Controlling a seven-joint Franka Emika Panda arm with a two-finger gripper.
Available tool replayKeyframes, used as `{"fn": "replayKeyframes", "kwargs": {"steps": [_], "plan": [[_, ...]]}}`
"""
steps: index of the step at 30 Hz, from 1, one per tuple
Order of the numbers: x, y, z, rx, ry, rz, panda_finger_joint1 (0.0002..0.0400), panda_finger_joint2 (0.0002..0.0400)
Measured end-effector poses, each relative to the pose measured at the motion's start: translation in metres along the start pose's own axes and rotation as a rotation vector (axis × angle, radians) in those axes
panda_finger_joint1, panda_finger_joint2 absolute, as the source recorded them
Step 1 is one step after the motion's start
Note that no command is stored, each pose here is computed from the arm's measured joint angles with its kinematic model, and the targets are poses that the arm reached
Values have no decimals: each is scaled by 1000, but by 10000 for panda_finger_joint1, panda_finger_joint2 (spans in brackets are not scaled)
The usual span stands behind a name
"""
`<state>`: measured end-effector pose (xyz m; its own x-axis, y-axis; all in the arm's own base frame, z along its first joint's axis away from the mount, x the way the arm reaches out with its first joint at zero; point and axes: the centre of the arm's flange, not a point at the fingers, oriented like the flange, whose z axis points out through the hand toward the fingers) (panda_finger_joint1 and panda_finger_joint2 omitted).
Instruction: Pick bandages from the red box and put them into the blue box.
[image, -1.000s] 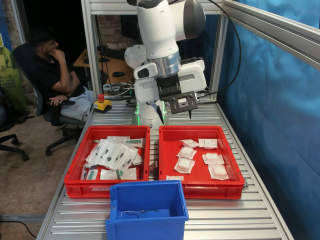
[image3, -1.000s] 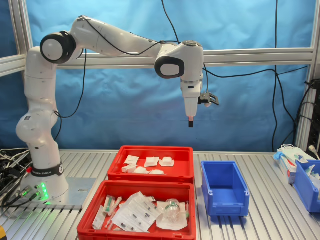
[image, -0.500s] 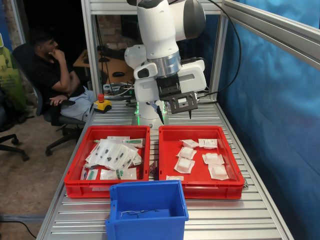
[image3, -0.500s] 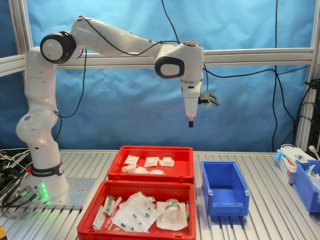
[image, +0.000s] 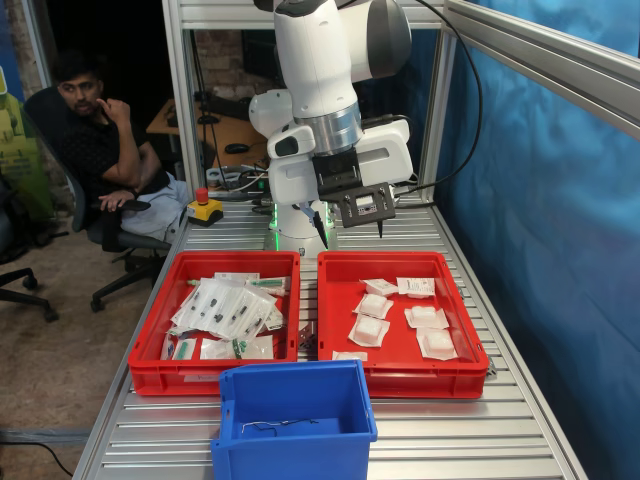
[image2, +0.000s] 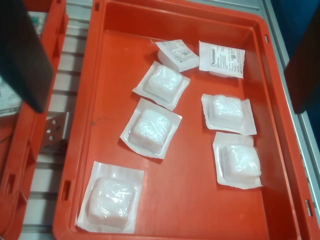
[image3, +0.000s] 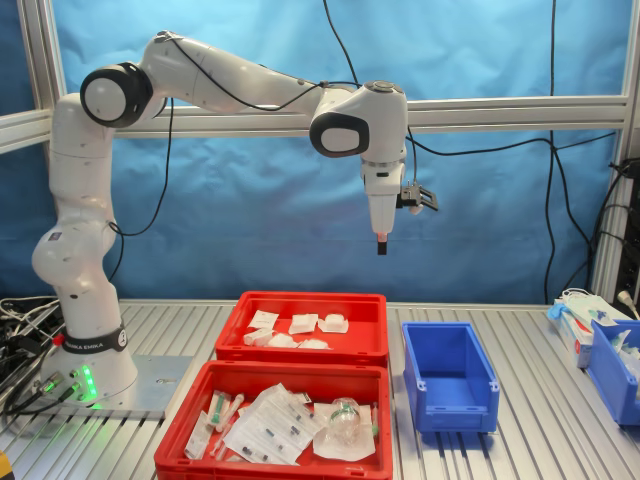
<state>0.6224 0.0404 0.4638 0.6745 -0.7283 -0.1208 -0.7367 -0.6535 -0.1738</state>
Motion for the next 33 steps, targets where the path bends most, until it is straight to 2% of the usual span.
{"fn": "replayKeyframes", "kwargs": {"steps": [24,33], "plan": [[0,0,0,0,0,0,400,400],[-3,2,7,-12,-10,-1,400,400]]}}
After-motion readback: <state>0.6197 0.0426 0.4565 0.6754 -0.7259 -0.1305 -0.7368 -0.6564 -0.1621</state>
